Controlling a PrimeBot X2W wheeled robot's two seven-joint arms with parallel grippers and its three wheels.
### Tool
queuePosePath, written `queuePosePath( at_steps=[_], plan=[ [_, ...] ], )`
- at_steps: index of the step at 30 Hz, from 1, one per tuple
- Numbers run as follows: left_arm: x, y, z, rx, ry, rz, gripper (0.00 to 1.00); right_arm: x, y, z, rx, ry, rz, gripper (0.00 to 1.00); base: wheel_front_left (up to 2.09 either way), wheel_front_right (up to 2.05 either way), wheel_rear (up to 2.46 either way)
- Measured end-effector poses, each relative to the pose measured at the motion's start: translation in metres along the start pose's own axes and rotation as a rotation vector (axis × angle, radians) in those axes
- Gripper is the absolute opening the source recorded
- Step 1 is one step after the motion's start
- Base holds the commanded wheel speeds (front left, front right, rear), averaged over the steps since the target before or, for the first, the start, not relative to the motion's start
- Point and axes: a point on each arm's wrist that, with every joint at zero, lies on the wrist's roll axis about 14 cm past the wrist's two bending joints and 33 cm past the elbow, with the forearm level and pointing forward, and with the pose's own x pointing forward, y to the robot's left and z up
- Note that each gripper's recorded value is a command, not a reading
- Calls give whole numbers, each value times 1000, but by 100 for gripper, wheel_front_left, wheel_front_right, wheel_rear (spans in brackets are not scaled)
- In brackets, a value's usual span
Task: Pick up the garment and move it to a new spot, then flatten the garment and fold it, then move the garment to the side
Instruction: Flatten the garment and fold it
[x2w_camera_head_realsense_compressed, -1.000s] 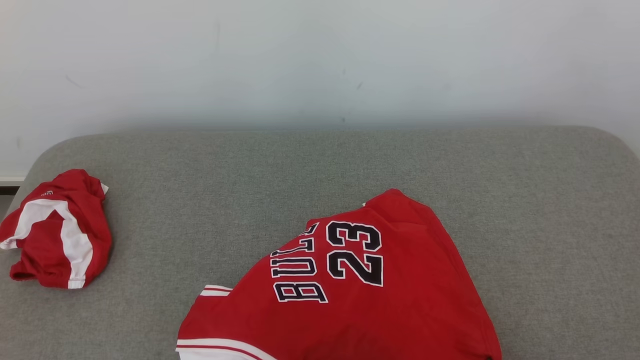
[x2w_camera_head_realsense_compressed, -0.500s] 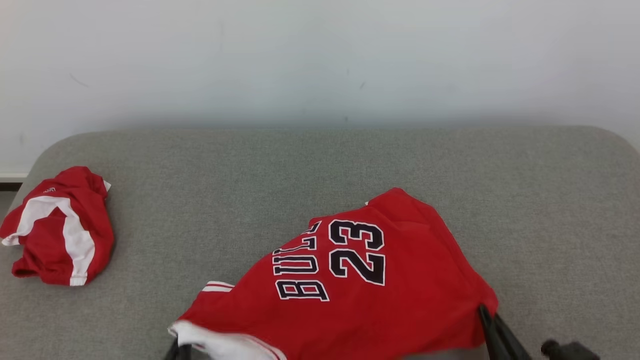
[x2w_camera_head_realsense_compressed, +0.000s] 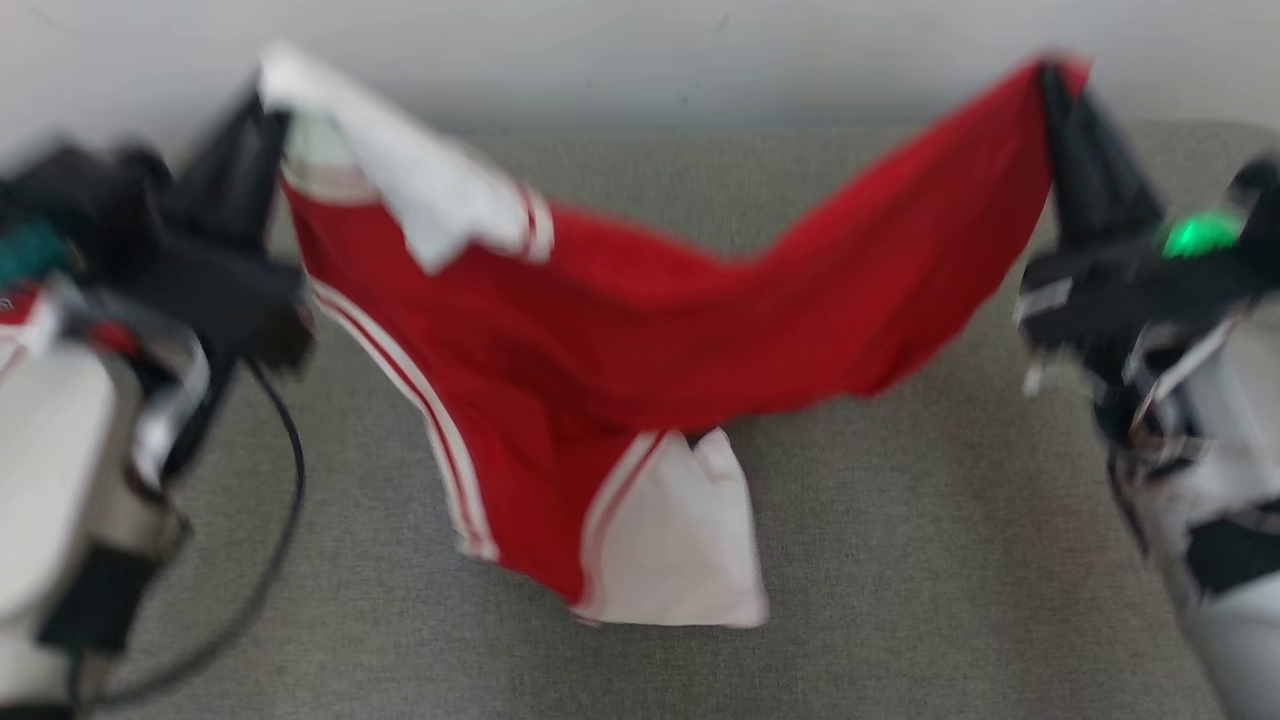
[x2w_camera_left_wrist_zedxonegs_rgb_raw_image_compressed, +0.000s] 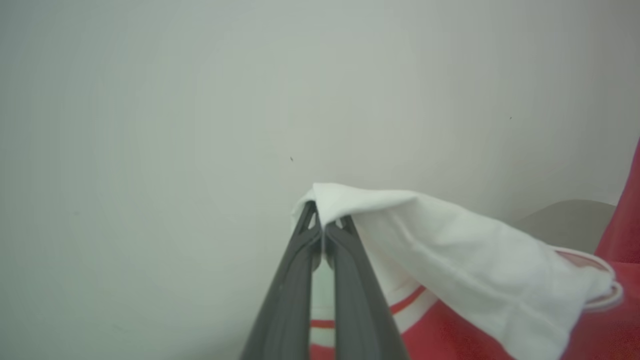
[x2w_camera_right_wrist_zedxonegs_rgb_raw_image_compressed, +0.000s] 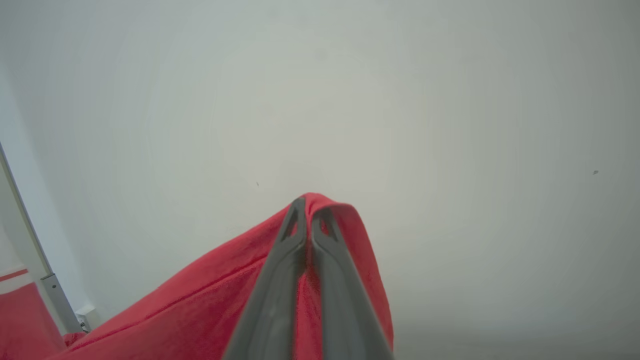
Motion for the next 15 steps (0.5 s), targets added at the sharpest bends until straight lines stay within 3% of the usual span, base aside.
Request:
queuePosePath(
  at_steps=[5, 15],
  plan=[
    [73, 35, 48, -8, -90, 13, 0, 78, -14, 41, 23, -82, 21, 0, 0, 0, 0],
    [169, 87, 89, 12, -205, 90, 0, 180, -30, 59, -5, -94, 33, 0, 0, 0, 0]
  ],
)
